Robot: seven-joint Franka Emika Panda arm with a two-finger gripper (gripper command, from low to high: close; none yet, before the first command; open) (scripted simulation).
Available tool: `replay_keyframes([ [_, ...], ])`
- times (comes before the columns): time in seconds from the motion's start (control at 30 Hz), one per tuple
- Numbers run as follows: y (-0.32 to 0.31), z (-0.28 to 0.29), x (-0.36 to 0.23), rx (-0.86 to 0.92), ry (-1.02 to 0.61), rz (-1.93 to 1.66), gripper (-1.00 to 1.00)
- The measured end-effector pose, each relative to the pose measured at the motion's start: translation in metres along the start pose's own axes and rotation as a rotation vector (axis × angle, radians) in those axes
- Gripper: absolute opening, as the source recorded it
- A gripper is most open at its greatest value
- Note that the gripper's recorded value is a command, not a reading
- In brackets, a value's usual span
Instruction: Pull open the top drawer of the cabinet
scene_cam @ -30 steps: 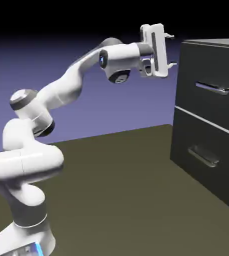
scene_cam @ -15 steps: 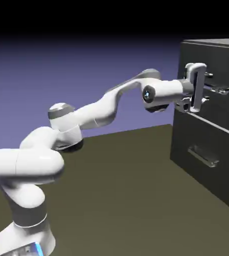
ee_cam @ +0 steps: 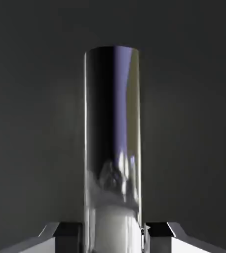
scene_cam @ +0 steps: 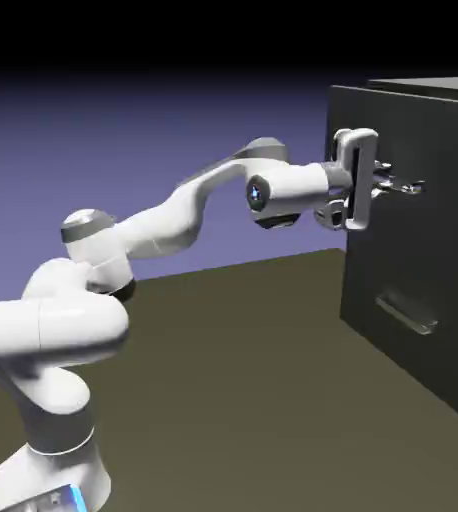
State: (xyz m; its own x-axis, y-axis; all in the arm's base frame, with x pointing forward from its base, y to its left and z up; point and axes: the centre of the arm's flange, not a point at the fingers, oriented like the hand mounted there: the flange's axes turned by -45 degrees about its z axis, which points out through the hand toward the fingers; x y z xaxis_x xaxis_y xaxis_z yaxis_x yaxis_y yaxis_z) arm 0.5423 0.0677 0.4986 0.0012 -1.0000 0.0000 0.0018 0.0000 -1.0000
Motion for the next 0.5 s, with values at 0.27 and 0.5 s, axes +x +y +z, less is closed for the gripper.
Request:
replay_keyframes([
  [0.27,0.0,-0.092,0.0,-0.001,0.0,-0.001,-1.0],
  [0.5,-0.001,-0.145,-0.001,-0.001,0.001,-0.001,1.0],
])
